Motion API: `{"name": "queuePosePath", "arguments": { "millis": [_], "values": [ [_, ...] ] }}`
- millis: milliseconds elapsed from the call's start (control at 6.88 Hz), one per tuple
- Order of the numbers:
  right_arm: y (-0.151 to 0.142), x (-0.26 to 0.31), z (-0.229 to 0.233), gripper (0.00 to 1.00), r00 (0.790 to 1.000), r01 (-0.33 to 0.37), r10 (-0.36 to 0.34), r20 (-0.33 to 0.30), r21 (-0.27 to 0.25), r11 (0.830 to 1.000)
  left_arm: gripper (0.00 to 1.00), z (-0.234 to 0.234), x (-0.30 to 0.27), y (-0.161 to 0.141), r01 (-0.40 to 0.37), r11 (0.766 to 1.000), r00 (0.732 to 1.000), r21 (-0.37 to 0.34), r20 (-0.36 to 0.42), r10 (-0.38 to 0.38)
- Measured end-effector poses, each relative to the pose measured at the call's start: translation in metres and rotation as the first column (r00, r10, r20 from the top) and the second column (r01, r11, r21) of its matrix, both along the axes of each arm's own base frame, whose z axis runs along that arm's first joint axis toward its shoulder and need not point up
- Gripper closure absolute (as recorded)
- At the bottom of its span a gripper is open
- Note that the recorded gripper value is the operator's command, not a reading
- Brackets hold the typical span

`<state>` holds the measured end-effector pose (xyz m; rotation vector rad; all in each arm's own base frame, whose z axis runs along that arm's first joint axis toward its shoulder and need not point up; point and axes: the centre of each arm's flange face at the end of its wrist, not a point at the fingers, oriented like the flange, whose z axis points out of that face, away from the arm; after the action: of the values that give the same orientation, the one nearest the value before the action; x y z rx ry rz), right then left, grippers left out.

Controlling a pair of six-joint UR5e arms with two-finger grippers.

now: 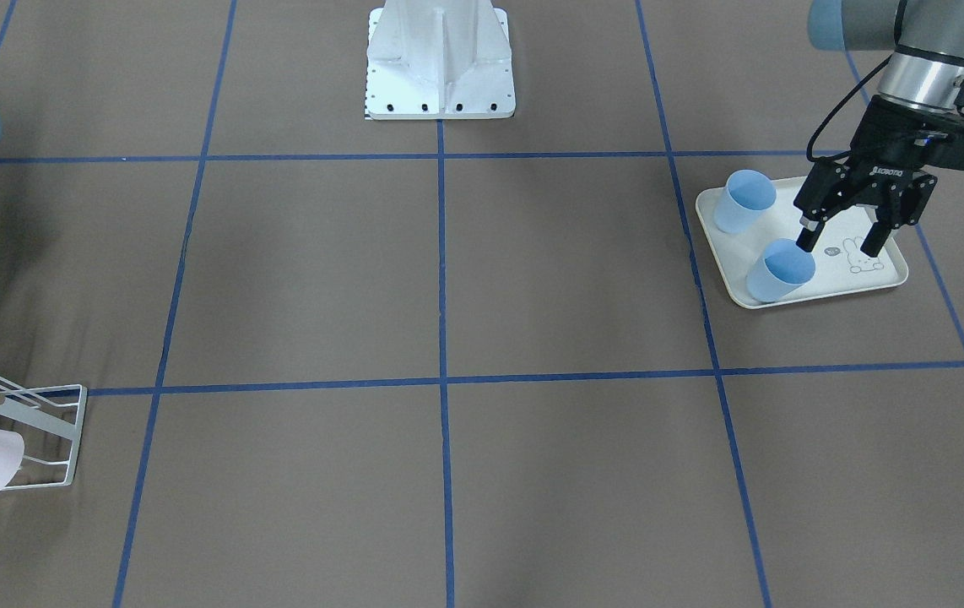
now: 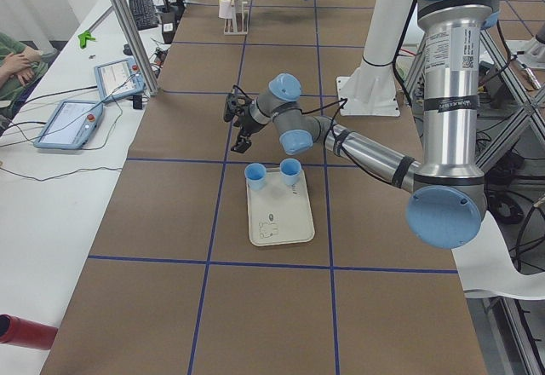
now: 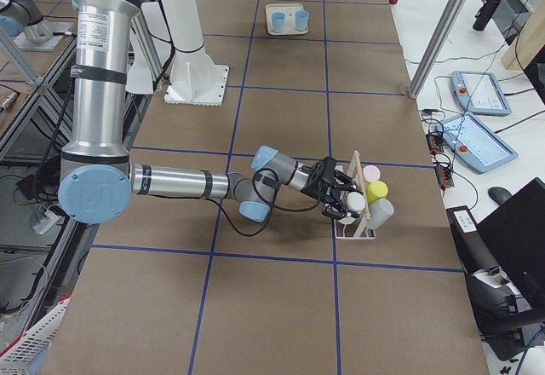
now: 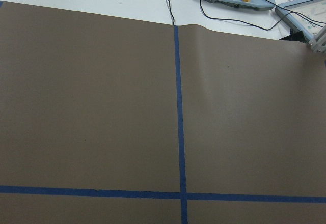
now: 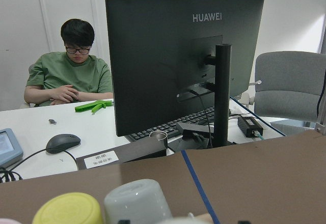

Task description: Transfer IKEA cup to right arm and place on rack

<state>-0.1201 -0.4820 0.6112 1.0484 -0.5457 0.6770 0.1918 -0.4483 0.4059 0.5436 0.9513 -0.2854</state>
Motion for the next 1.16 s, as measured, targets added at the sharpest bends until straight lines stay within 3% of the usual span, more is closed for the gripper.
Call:
{"name": "queuePosePath", "arguments": {
  "millis": [581, 872, 1162],
  "values": [
    [0.006, 0.005, 0.011, 0.0, 1.0, 0.012, -0.012, 0.0, 0.059, 0.998, 0.0, -0.001, -0.001, 0.001, -0.002, 1.0, 1.0, 0.0, -0.003, 0.002],
    [0.01, 0.006, -0.017, 0.0, 0.999, 0.032, -0.035, 0.034, 0.099, 0.995, 0.0, 0.002, -0.016, -0.001, -0.024, 1.0, 1.0, -0.018, -0.019, 0.024],
    [0.021, 0.009, -0.049, 0.0, 0.993, 0.085, -0.094, 0.071, 0.121, 0.989, 0.0, 0.022, -0.041, -0.002, -0.068, 0.998, 0.997, -0.008, 0.03, 0.068]
  ]
}}
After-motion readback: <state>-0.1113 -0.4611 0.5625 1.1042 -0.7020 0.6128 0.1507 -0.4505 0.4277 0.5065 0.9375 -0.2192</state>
